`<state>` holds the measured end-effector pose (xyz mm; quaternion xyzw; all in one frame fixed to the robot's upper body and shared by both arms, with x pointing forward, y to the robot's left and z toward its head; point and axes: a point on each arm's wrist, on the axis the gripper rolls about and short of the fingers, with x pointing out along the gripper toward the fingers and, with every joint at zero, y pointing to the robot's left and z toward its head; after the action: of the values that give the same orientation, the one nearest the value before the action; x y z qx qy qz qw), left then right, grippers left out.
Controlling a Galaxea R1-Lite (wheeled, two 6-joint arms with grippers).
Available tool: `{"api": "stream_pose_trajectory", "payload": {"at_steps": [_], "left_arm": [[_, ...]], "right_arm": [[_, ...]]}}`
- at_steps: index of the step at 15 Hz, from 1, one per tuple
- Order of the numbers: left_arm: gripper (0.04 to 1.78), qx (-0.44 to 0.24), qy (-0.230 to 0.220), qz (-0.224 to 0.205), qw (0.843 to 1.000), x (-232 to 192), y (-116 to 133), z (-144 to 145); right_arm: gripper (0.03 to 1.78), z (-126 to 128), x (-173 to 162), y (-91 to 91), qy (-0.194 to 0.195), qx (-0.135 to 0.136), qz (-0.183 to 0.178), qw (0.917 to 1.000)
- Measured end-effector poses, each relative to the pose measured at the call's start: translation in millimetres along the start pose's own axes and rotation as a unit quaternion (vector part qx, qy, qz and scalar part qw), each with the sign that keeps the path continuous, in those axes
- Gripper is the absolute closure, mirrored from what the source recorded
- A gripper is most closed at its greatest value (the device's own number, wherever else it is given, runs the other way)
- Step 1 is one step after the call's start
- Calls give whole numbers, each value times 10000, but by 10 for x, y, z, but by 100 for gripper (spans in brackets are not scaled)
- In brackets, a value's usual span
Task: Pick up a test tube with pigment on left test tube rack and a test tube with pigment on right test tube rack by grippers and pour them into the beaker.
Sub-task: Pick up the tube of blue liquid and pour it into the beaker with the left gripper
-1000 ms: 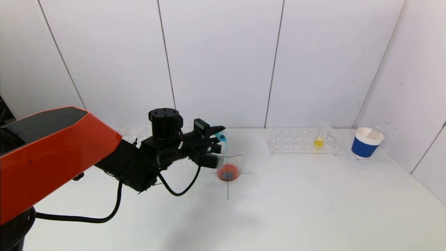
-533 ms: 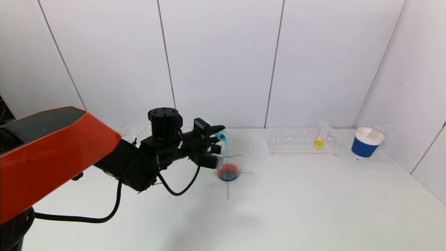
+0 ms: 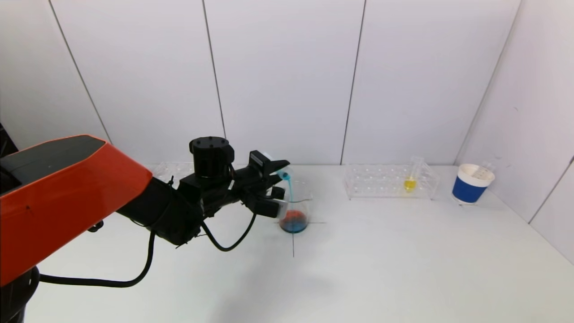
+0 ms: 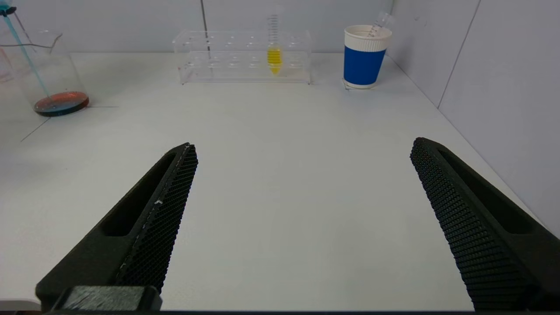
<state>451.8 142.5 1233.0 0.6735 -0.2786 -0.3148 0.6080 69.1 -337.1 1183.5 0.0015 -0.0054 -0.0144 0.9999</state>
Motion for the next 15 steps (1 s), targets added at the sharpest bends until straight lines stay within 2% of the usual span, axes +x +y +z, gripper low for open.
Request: {"api": "stream_pose_trajectory", "payload": {"at_steps": [15], "left_arm": [[138,497,84,-20,9987,24,20,65]], "right_arm": [[4,0,0,0,0,2,0,10000]]}}
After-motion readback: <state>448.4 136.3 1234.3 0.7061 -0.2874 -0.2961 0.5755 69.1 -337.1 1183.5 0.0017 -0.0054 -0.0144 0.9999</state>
